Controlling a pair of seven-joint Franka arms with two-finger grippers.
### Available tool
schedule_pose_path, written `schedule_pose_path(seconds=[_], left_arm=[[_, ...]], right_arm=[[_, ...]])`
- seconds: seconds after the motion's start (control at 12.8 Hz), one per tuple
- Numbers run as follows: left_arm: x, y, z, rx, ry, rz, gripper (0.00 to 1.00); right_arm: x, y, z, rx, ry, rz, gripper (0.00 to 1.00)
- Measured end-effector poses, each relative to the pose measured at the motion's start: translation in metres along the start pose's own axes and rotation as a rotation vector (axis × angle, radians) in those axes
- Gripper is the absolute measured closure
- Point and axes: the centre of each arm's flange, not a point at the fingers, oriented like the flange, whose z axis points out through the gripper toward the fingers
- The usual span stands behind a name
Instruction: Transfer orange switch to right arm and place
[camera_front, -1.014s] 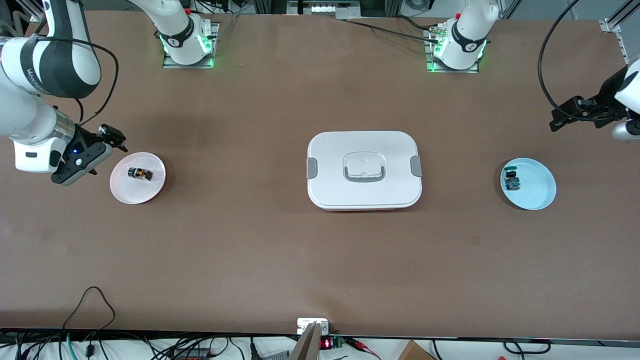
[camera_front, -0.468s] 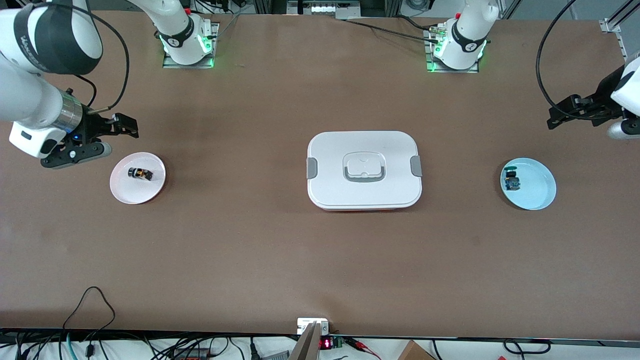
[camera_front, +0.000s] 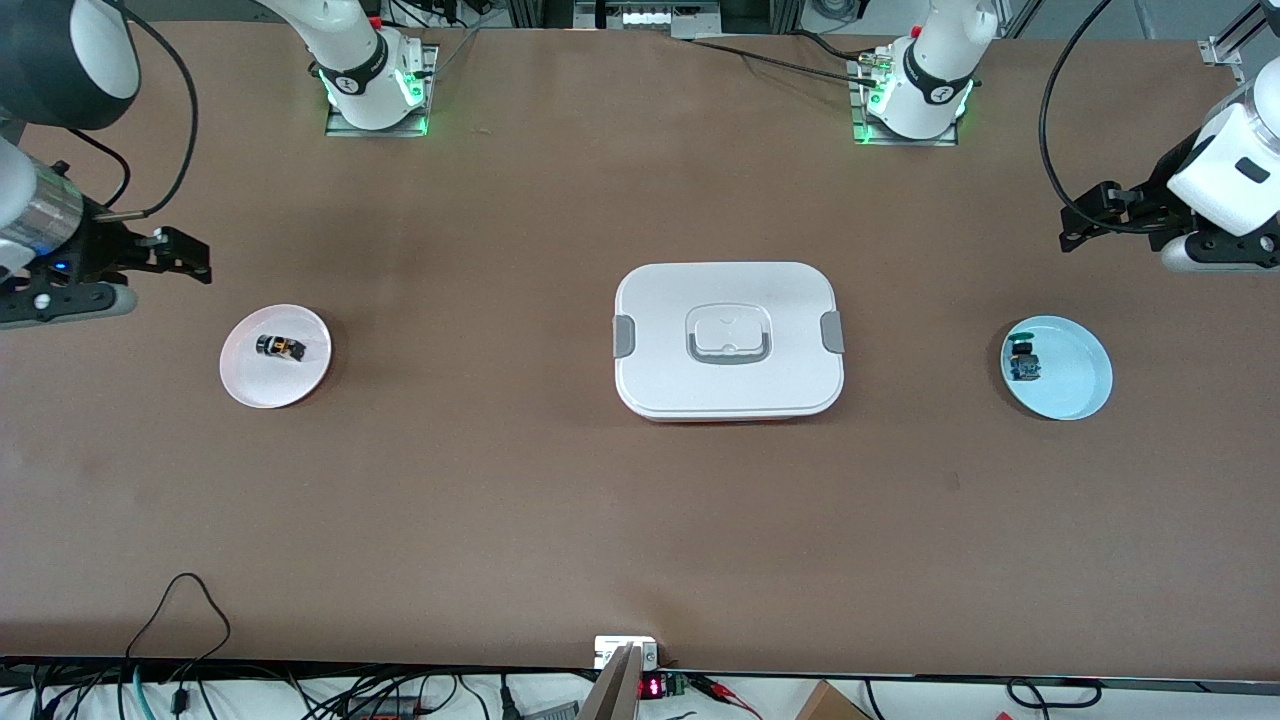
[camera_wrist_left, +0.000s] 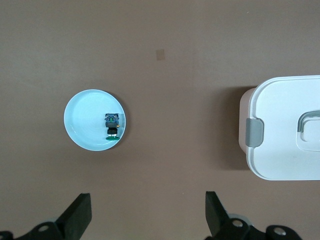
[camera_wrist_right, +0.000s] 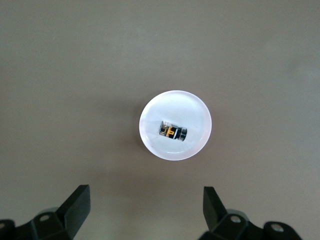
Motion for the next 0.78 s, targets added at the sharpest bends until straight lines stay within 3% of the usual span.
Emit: schedule_pose_path(seconds=[0.31,0.78], left_arm=[[-0.001,-0.007,-0.004,-0.001,-0.001,-0.013,0.00],[-0.003,-0.007,-0.009,0.000,-0.006,-0.012,0.00]], right_arm=[[-0.010,0.051,-0.033,0.007,0.018,0.210,0.00],[-0.009,0.035,-0.039,0.015,0.022,0.171,0.00]])
